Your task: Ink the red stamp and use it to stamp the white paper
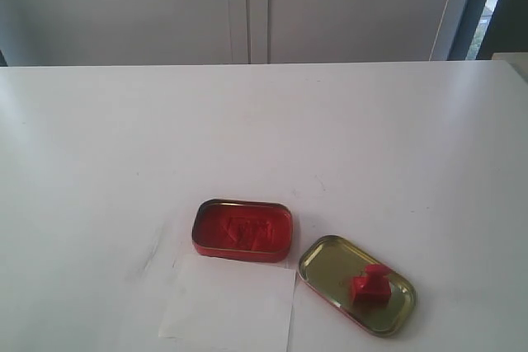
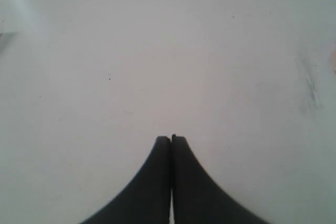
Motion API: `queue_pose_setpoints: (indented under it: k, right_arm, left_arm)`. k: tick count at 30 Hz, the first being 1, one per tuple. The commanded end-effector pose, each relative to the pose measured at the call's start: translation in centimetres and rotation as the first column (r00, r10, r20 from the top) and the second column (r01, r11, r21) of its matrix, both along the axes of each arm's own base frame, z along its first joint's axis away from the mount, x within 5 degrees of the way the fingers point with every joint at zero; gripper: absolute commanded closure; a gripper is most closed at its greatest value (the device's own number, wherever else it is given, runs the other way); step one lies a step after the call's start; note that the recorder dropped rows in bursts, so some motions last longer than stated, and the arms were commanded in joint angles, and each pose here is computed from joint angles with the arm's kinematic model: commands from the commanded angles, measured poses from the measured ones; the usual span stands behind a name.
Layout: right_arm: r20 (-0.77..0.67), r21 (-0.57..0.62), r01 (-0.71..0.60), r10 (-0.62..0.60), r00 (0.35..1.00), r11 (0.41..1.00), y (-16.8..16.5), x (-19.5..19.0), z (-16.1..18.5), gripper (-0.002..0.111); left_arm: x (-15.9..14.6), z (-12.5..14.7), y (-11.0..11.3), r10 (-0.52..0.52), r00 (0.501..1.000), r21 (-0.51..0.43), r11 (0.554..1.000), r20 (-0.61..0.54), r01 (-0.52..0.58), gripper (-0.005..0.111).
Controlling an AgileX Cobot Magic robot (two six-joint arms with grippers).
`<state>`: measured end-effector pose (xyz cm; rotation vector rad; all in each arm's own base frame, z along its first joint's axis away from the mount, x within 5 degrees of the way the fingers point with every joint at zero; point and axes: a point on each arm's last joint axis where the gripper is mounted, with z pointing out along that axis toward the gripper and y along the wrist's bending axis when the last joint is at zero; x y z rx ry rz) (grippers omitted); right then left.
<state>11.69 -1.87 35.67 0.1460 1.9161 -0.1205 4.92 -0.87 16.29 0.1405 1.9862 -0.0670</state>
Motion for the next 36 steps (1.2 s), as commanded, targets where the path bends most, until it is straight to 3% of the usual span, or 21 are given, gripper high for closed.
queue_pose_setpoints:
  k: [1,7,13,25,36]
  right_arm:
    - [-0.148,0.01,-0.001,0.003,0.989,1.0,-0.3,2.1,0.4,0.108]
    - [-0.374,0.016,-0.011,0.016,0.927,1.0,-0.8,5.5,-0.6,0.108]
    - [-0.535,0.037,-0.108,0.111,0.837,0.993,-0.3,8.4,-2.0,0.108]
    - [-0.674,0.042,-0.312,0.257,0.692,0.949,3.3,11.3,-5.0,0.108]
    - [-0.742,0.038,-0.516,0.37,0.559,0.856,7.0,12.4,-7.2,0.108]
  left_arm:
    - [0.0,-0.1,0.0,0.004,1.0,-0.005,1.0,0.004,-0.003,0.107]
    - [0.0,-0.1,0.0,0.004,1.0,-0.005,1.0,0.004,-0.003,0.107]
    - [0.0,-0.1,0.0,0.004,1.0,-0.005,1.0,0.004,-0.003,0.107]
    - [0.0,-0.1,0.0,0.004,1.0,-0.005,1.0,0.004,-0.003,0.107]
    - [0.0,-0.1,0.0,0.004,1.0,-0.005,1.0,0.004,-0.003,0.107]
